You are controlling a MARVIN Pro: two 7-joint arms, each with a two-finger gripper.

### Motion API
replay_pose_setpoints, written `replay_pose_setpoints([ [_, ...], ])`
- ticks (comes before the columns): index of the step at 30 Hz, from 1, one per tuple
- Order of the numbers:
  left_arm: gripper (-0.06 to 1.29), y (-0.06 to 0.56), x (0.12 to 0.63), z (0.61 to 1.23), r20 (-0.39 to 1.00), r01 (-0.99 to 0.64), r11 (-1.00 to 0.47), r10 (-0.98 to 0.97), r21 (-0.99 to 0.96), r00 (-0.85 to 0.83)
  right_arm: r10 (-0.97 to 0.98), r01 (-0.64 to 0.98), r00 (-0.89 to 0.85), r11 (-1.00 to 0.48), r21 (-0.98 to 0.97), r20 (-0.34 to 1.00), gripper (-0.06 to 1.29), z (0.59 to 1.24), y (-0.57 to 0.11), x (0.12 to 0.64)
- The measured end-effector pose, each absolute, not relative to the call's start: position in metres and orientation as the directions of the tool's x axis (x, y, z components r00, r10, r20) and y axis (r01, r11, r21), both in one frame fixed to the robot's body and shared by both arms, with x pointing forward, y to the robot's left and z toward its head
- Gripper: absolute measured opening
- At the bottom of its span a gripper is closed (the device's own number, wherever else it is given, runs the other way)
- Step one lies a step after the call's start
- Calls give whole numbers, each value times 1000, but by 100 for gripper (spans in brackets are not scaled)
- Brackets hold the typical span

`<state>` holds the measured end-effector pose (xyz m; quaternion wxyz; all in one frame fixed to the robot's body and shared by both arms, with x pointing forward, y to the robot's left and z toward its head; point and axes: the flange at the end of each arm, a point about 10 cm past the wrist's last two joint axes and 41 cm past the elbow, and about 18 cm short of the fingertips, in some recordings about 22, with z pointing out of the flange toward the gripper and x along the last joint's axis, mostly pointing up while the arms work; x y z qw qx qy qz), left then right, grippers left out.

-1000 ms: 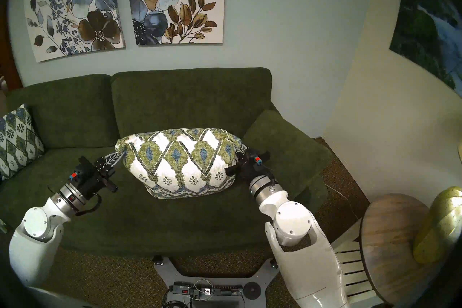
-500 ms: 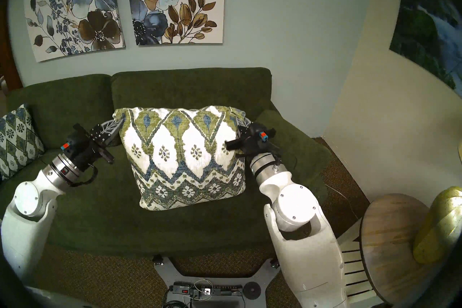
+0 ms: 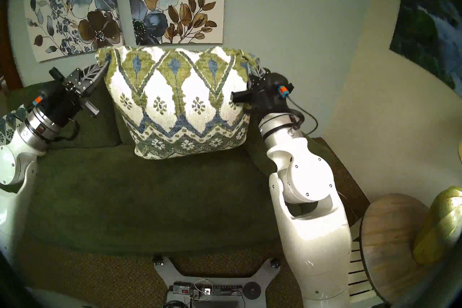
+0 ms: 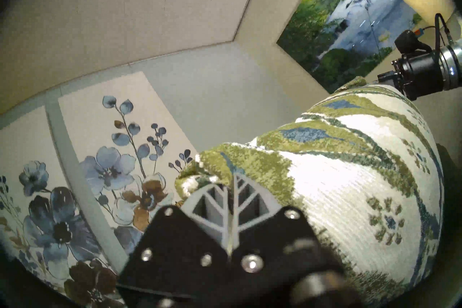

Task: Fluff a cushion

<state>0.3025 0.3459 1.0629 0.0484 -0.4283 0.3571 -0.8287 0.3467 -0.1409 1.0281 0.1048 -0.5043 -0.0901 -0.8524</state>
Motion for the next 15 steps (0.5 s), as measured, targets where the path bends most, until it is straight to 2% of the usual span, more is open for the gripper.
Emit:
replay_pose_setpoints([
  [5,-2,346,304,1054,721,-257,-750,-389,-609,-573,-63,256,-410,-965,49,910,-4,1022,-141,347],
  [15,-2,351,299,908,904,-457,-781,-370,-427,-213,47,264,31,-964,37,998,-4,867,-140,351],
])
